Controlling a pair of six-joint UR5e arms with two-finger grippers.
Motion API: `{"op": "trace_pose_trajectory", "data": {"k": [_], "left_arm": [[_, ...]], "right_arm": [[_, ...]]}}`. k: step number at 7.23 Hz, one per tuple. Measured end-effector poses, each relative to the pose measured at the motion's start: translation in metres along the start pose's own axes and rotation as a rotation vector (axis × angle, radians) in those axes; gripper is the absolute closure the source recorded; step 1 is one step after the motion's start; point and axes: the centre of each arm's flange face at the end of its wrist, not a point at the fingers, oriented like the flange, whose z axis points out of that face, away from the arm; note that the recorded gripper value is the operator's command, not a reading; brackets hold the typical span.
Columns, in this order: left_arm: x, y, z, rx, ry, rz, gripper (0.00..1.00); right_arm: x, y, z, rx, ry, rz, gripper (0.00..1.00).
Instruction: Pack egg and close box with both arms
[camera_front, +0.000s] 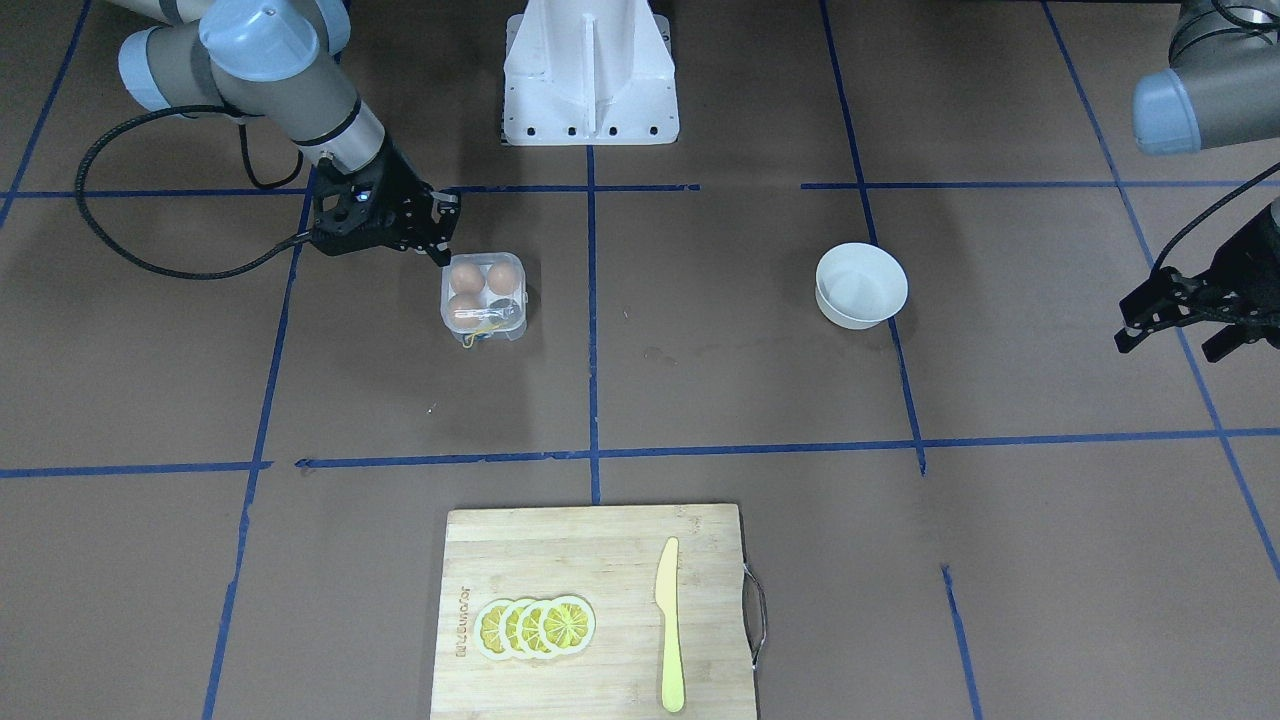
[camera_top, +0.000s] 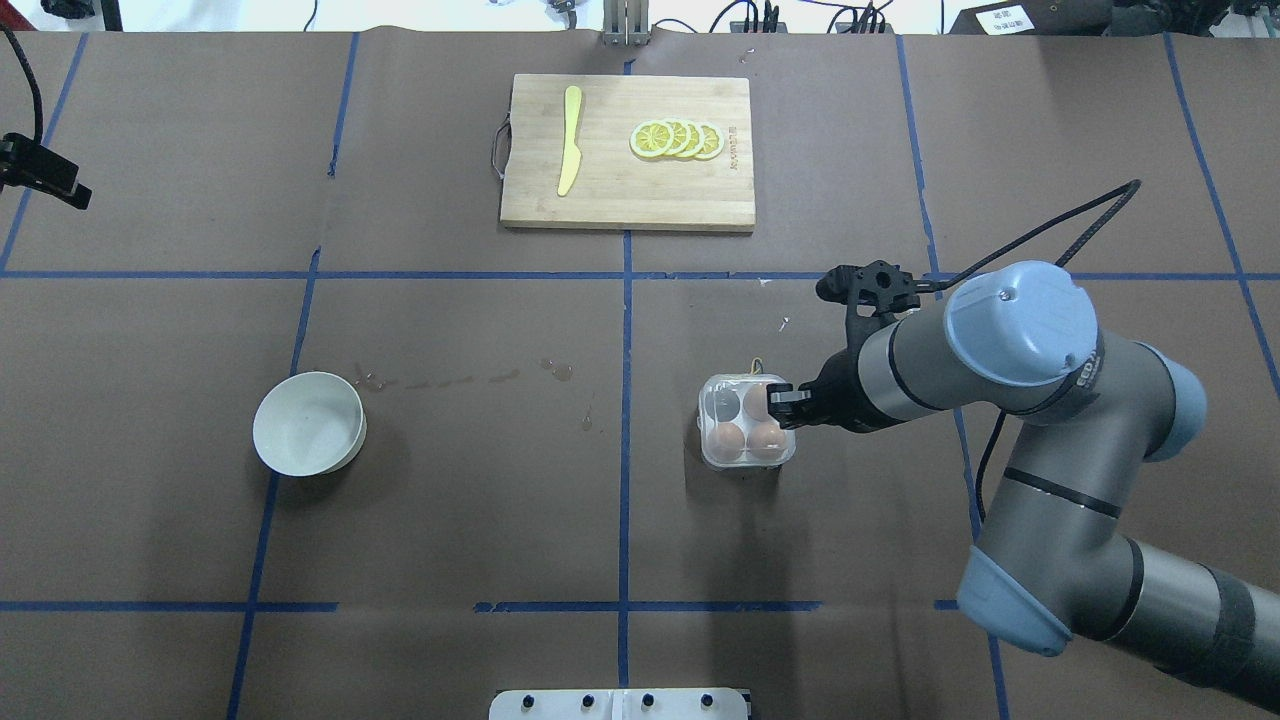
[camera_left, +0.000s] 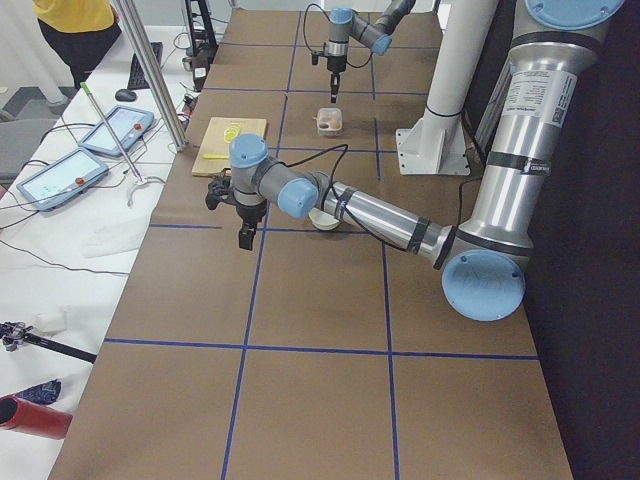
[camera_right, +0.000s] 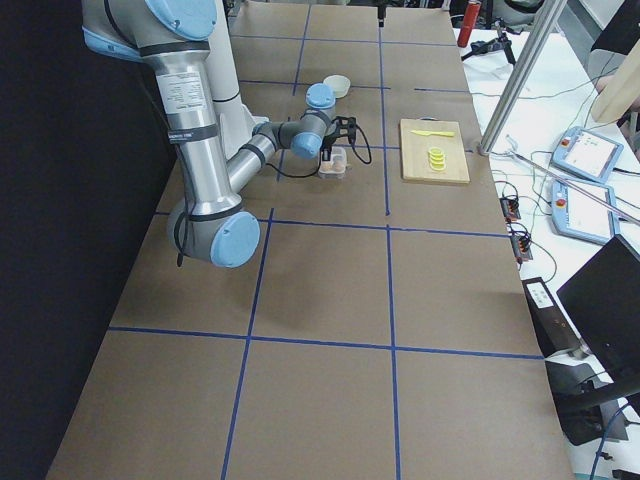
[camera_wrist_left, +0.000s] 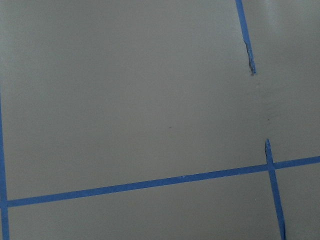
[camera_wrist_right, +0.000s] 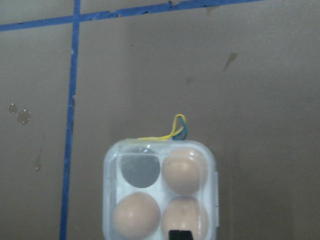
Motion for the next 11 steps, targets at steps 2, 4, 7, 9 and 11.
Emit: {"op": "trace_pose_trajectory", "data": {"k": [2,4,7,9,11], "left_arm": [[0.001,0.005,-0.005,0.007,0.003,0.004,0.00],[-0.005,0.016,-0.010,0.009,0.013,0.011,0.00],[-0.035,0.025,-0.022,0.027,0.000,0.080,0.00],[-0.073,0.040,-0.028,0.027,-0.030,0.124,0.00],[-0.119,0.057,-0.034,0.019,-0.061,0.165,0.00]], "right_arm": [[-0.017,0.000,-0.008,0.022,-0.005,0.005,1.00],[0.004,-0.032,-0.035,0.041,-0.003,0.048,0.93],[0.077,-0.099,-0.086,0.057,0.094,0.105,0.22],[0.141,-0.125,-0.113,0.061,0.197,0.059,0.00],[0.217,-0.140,-0.149,0.039,0.242,0.023,0.00]]}}
